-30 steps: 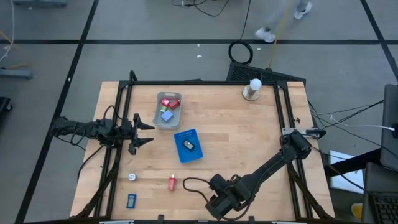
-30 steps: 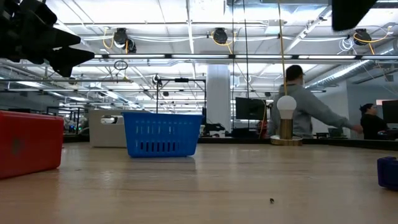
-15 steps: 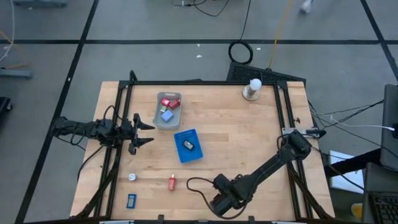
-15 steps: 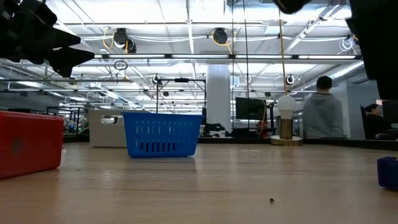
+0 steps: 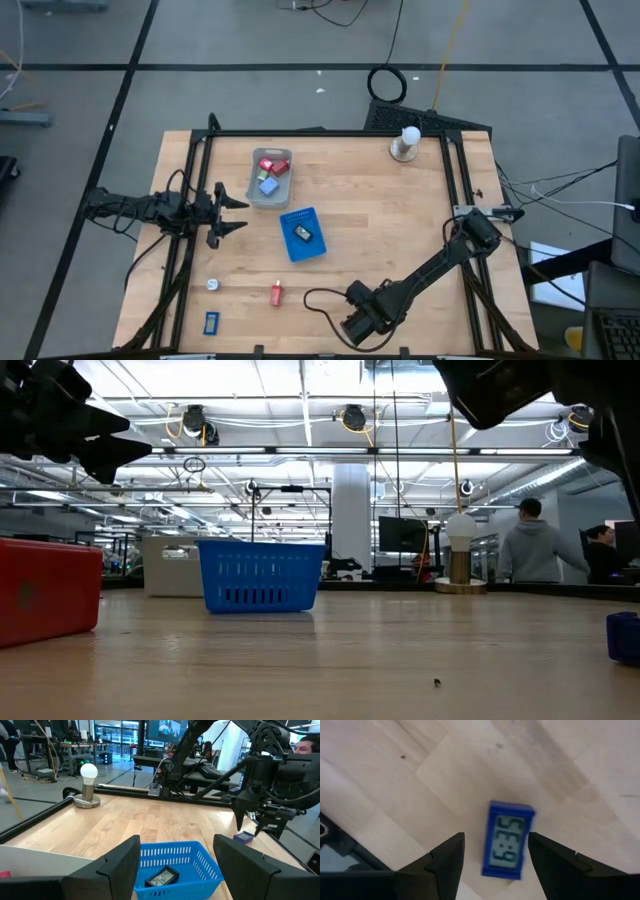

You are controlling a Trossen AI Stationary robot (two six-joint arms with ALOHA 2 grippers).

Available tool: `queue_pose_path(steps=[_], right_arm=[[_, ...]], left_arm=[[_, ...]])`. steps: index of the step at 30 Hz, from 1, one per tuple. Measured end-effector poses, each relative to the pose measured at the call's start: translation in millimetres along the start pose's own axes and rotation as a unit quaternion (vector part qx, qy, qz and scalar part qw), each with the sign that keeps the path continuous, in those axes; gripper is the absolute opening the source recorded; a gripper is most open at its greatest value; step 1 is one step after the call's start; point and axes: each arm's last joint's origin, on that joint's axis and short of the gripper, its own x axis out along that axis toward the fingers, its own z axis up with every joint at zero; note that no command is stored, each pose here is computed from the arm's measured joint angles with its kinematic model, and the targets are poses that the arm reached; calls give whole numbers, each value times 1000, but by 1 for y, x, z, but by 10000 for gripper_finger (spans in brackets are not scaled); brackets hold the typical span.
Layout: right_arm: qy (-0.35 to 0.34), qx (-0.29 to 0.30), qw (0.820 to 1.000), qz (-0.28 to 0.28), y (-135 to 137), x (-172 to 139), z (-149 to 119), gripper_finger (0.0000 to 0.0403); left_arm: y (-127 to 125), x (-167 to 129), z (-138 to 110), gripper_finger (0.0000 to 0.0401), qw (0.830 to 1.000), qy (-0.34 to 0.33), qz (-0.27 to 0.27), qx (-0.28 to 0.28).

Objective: Pick & Place Office items
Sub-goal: Put the right blue digital timer into the blue basket

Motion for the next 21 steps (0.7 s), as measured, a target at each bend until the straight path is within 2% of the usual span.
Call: queue_pose_path(steps=[10, 21], right_arm=[[-12, -9, 1000, -11, -3, -3, 2, 240], [-20, 22, 999, -32, -7, -3, 4, 278]], left_arm=[[0, 0, 0, 255, 1000, 0, 0, 0], [0, 0, 0, 255, 1000, 0, 0, 0]])
